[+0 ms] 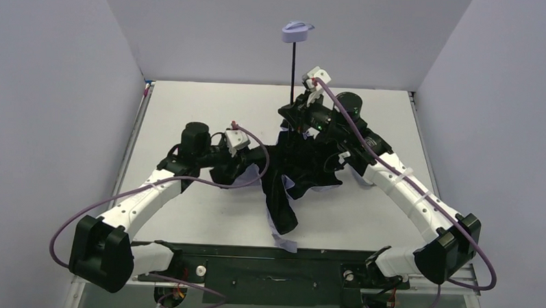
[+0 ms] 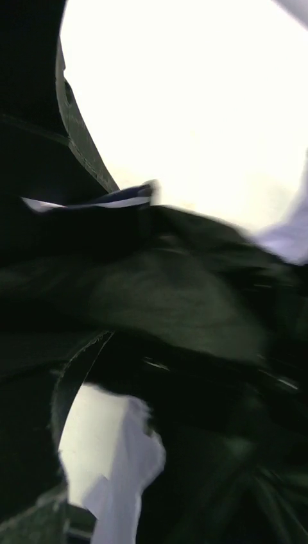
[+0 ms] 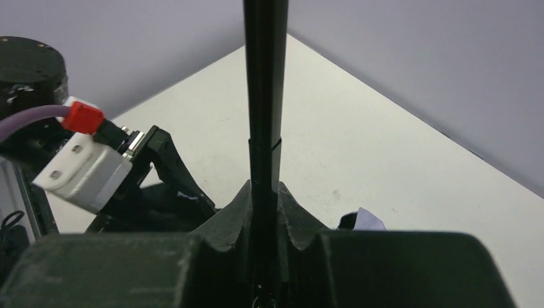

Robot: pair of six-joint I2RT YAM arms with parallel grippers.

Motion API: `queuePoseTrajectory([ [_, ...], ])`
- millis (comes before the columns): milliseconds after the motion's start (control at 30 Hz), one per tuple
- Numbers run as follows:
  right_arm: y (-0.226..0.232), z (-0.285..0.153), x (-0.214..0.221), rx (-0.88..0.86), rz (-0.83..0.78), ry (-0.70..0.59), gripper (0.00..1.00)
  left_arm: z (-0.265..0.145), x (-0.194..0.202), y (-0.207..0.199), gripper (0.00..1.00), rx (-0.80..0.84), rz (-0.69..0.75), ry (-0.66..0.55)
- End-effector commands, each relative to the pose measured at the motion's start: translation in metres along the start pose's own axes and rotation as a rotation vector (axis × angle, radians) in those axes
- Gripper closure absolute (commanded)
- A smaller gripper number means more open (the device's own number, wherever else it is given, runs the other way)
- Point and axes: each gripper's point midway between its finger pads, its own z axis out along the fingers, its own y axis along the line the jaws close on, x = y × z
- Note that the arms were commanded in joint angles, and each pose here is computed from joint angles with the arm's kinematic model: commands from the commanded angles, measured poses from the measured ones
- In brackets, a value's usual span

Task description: Open the umbrella

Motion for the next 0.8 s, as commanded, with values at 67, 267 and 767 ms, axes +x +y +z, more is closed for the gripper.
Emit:
queuePoseTrajectory([
  [67,-0.004,-0.023,-0.038,0.028,-0.17,-0.151,1.0,-0.025,0.063,0.035,0.53,-0.1,0.039,0.181],
  [267,-0.009,-0.024,-0.024,0.036,-0.227,-0.164,1.0,-0.037,0.071,0.057,0.58,-0.161,-0.013,0.205],
  [767,-0.005,-0.024,-0.03,0.086,-0.099,-0.2,1.0,0.018,-0.112,0.021,0.22,-0.27,0.015,-0.275],
])
